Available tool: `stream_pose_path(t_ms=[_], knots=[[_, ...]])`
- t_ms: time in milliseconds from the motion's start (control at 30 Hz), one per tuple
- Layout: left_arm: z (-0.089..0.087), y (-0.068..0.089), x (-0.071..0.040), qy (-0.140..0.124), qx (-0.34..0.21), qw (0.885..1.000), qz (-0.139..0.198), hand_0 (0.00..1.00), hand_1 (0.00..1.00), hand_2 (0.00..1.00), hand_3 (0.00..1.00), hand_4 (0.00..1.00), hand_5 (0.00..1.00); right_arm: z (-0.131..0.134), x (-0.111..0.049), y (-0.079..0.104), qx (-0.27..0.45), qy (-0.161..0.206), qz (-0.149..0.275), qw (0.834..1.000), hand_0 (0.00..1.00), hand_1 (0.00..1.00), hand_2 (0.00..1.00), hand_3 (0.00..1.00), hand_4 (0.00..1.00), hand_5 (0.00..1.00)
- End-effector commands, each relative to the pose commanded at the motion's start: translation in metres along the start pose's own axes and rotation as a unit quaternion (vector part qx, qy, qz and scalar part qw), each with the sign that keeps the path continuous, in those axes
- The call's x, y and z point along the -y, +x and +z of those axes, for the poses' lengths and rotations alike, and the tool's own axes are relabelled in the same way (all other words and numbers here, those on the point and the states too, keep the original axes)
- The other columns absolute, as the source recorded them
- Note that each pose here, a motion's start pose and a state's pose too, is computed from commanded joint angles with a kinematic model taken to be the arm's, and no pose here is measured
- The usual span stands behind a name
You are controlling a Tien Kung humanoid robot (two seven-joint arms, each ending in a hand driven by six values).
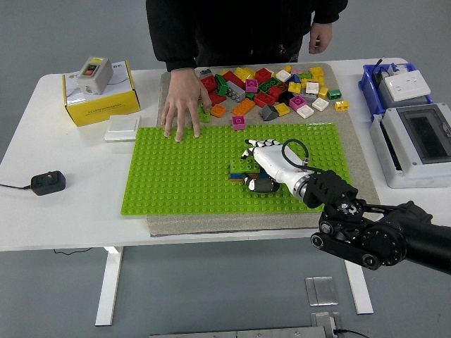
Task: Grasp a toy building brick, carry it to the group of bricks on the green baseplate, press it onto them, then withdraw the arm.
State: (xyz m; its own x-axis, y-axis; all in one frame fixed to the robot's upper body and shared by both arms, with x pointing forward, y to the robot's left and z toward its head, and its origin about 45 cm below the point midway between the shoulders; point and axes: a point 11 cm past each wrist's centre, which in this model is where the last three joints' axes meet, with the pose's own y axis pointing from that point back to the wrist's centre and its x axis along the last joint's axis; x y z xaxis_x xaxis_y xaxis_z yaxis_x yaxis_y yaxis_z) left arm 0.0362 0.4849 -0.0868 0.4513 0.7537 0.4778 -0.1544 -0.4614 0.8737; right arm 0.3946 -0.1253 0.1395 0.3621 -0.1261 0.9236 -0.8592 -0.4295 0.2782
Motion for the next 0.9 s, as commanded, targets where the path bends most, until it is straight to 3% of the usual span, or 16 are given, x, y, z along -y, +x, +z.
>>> stream_pose_path(t_ms=[900], knots=[[0.0021, 0.0018, 0.0001, -0.003, 0.0, 1.0, 0.003, 0.613, 0.605, 0.496, 0.613, 0.171, 0.742, 0.0002, 0.0002, 0.0014, 0.0, 0.0, 0.001, 1.0, 0.983, 0.979, 0.998, 0.761, 0.568, 0.418]])
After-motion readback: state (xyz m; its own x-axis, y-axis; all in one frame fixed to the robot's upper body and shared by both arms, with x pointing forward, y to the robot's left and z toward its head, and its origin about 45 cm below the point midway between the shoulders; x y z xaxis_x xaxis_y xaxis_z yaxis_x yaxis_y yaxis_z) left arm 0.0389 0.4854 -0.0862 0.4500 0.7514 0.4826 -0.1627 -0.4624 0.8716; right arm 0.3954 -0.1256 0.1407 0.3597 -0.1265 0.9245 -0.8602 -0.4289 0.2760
